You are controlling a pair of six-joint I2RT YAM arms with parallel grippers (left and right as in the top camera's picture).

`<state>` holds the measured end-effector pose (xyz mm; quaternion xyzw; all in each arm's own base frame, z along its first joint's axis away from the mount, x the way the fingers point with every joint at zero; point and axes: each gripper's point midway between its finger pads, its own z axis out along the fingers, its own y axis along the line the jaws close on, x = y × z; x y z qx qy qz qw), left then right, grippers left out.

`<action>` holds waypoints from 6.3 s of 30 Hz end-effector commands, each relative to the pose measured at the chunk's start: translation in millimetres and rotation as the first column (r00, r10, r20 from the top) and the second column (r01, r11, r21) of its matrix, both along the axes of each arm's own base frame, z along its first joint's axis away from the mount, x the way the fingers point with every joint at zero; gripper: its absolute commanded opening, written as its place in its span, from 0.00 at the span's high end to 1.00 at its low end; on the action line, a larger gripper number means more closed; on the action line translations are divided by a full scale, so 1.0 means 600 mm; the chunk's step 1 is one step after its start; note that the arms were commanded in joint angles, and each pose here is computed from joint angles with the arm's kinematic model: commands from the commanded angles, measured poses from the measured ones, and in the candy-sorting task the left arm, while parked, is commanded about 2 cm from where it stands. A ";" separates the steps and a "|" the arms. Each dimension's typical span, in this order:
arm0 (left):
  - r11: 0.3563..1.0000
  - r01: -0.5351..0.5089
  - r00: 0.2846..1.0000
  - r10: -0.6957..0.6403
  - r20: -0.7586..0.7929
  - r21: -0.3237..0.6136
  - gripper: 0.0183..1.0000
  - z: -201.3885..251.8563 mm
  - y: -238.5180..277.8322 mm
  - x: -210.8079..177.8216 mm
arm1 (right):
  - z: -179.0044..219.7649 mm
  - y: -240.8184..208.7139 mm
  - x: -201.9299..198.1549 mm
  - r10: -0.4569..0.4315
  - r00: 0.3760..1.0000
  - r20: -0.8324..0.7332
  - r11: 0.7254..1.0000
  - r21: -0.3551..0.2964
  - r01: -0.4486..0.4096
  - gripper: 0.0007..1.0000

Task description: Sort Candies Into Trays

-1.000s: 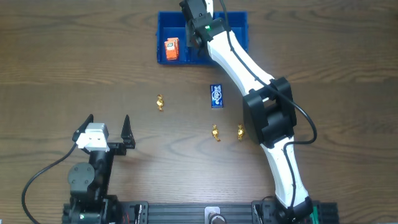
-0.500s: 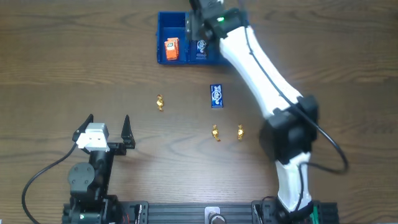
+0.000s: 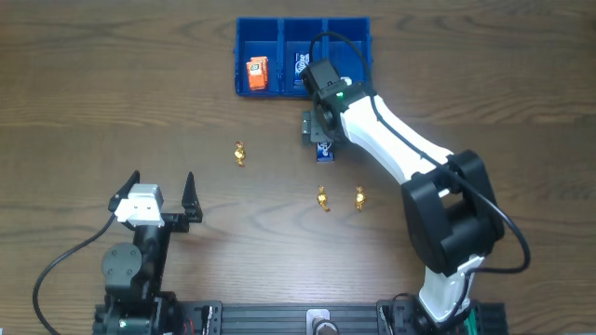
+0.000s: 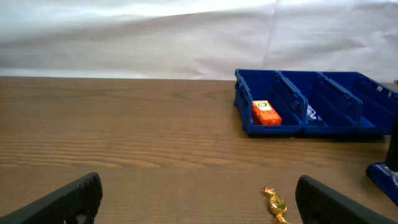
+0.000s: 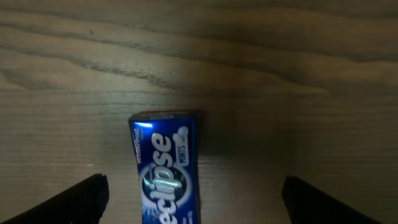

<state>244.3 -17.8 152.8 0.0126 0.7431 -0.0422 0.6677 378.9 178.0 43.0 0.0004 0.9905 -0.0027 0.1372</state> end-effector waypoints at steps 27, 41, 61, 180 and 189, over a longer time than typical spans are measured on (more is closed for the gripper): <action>1.000 0.013 0.999 -0.013 -0.049 0.003 0.00 -0.026 -0.003 -0.002 | 0.218 0.059 0.072 0.046 0.968 0.247 0.991 0.109 -0.075 0.82; 1.000 0.013 0.999 -0.013 -0.049 0.003 0.00 -0.026 -0.003 -0.002 | 0.177 0.080 0.280 -0.023 0.937 0.348 0.998 0.069 -0.001 0.83; 1.000 0.013 0.999 -0.013 -0.049 0.003 0.00 -0.026 -0.003 -0.002 | 0.098 0.101 0.290 -0.003 0.955 0.296 0.997 0.077 -0.021 0.45; 1.000 0.013 0.999 -0.013 -0.049 0.003 0.00 -0.026 -0.003 -0.002 | 0.245 -0.027 0.062 -0.069 0.902 0.426 0.995 0.098 0.030 0.27; 1.000 0.013 0.999 -0.013 -0.049 0.003 0.00 -0.026 -0.003 -0.002 | 0.033 0.047 -0.192 0.049 0.997 -0.052 0.986 0.161 -0.040 0.26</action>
